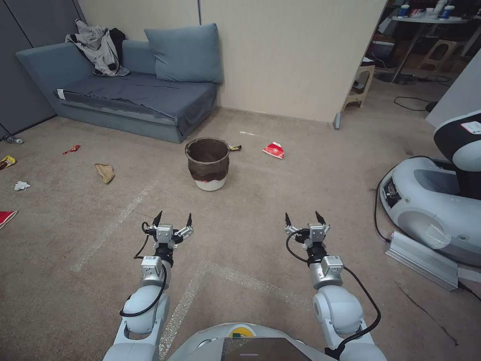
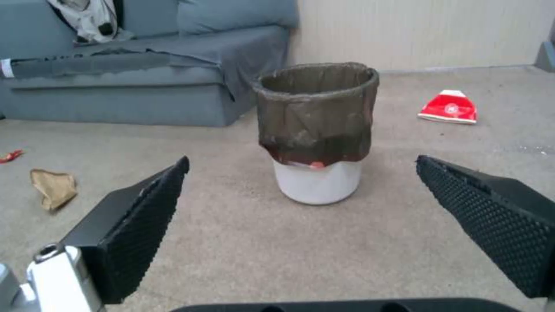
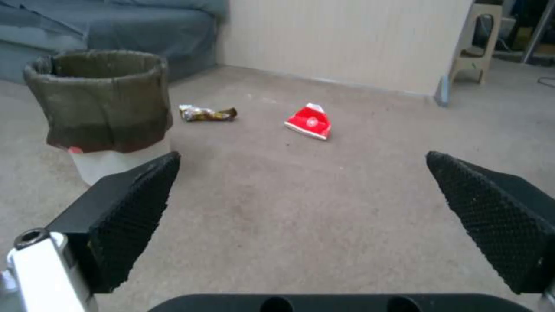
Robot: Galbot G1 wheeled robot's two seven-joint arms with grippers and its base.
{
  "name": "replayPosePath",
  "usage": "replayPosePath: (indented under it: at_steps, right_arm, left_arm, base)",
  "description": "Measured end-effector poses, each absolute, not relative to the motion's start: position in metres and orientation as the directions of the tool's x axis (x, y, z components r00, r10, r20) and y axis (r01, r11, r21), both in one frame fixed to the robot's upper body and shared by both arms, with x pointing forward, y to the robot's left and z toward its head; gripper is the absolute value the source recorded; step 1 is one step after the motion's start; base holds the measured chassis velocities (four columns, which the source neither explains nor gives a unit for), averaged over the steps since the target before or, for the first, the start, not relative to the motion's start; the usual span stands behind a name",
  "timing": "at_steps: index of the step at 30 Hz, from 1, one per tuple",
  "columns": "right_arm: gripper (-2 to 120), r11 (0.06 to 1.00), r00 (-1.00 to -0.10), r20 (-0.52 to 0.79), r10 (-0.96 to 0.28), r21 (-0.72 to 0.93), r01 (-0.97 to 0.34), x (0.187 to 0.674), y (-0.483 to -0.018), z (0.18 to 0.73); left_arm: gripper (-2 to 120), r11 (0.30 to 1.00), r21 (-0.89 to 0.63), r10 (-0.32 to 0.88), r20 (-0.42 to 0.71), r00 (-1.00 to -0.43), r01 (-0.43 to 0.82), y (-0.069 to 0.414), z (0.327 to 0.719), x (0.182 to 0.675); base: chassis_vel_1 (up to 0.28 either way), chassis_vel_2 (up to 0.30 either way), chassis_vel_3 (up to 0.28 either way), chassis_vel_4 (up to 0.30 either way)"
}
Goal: Pick up the trash bin, then pick up the garbage from the floor and place it into the trash bin.
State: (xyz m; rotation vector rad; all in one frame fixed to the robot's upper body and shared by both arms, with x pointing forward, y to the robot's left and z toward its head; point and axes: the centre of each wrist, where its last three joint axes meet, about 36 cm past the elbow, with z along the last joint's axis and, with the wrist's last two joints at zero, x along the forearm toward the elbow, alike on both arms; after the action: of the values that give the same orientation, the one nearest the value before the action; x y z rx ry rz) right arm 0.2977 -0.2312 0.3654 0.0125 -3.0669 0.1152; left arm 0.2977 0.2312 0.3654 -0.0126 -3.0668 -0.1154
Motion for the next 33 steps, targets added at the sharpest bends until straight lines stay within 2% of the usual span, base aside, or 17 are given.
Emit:
replayPosePath:
  at_steps: [33]
  right_arm:
    - [100,0.997,-0.997,0.073,-0.005,-0.075,-0.011,0.2977,-0.2312,0.3654]
  left_arm:
    - [100,0.997,0.075,0.005,0.073,-0.997,0.011,0.2312,0.3654,0.2977]
  base:
    - [0.0,0.0,0.0,0.0]
